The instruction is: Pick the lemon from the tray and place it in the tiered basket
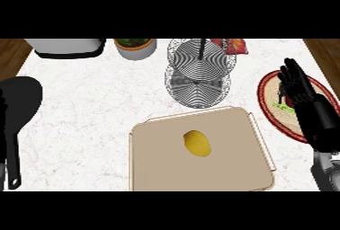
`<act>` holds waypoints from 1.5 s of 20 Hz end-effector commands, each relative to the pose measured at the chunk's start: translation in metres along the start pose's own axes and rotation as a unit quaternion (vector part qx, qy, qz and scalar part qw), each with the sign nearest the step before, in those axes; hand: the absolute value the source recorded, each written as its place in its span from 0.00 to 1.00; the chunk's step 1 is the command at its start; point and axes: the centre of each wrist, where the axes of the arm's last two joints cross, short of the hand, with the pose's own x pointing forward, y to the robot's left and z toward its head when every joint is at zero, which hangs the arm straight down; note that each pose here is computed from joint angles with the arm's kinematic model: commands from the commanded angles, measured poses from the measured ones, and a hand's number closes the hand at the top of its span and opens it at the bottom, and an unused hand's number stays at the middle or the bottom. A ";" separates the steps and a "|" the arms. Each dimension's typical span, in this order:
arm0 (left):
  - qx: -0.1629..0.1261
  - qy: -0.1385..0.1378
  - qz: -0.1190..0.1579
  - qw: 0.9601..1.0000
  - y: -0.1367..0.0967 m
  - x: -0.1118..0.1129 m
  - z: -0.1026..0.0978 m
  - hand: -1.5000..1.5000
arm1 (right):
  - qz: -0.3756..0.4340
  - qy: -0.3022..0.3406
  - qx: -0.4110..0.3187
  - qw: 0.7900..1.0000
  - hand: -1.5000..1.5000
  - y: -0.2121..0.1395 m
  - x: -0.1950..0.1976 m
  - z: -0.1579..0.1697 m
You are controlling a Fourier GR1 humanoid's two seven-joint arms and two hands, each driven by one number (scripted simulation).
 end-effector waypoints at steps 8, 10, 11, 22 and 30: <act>-0.180 0.091 0.099 0.974 -0.061 -0.010 0.039 0.50 | -0.472 -0.065 0.188 0.859 1.00 0.139 -0.025 0.016; -0.206 0.113 0.111 0.966 -0.056 -0.019 0.045 0.50 | -0.470 -0.087 0.180 0.860 0.00 0.124 -0.061 0.034; -0.211 0.126 0.107 0.964 -0.055 -0.022 0.045 0.50 | -0.418 -0.072 0.182 0.887 0.00 0.101 -0.093 0.052; -0.229 0.124 0.114 0.959 -0.051 -0.014 0.038 0.50 | 0.070 -0.015 0.325 0.943 0.00 0.026 -0.100 -0.010; -0.213 0.143 0.117 0.960 -0.022 -0.032 0.052 0.50 | 0.099 -0.023 0.423 0.901 0.00 0.056 -0.060 -0.045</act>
